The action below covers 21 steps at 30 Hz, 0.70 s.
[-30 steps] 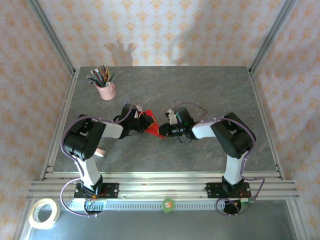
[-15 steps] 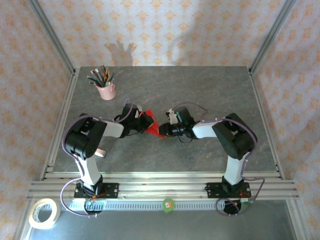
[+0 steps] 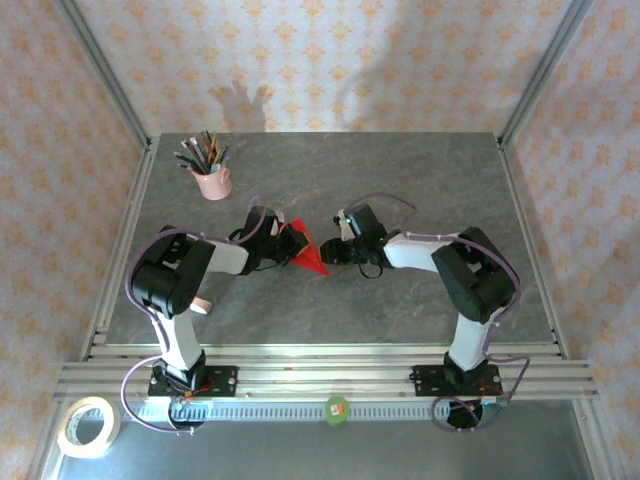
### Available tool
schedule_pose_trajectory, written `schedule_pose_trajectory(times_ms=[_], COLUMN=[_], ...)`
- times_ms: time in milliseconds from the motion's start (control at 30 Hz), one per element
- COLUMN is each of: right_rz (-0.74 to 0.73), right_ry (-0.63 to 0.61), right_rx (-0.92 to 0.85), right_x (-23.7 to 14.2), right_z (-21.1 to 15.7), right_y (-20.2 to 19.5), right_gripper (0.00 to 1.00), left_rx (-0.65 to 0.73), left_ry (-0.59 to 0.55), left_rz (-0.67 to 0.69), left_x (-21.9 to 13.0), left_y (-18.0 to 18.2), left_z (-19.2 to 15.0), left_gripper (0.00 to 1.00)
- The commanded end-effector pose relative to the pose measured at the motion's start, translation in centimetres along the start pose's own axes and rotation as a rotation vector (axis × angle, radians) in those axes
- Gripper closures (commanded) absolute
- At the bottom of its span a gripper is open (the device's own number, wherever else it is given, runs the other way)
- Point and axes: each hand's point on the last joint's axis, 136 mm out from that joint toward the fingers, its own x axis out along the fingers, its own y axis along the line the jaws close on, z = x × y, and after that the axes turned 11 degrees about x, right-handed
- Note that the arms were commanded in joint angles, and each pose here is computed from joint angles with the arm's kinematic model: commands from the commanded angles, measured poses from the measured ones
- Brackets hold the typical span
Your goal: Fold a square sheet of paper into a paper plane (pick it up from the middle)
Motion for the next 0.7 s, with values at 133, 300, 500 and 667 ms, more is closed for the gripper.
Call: schedule_pose_trajectory(times_ms=[133,300,500,667], right_rz=[-0.066,-0.090,-0.107,-0.128], right_ry=[0.028,0.066,0.109,0.129], right_rx=[-0.085,-0.098,-0.108,-0.100], right_x=[1.0,1.9,2.6,2.9], right_z=[-0.1,-0.9,-1.9,-2.4], right_y=[0.6,0.2,-0.2,-0.9], right_gripper=[0.58,0.57,0.61,0.68], left_rx=[0.019,0.020,0.021,0.020], left_ry=[0.000,0.000,-0.001,0.001], left_rz=[0.017,0.017,0.016,0.016], left_x=[0.4,0.5,0.6,0.6], left_y=[-0.1,-0.2,-0.3,-0.3], left_z=[0.4,0.4,0.6,0.6], left_gripper=[0.89,0.89,0.89,0.89])
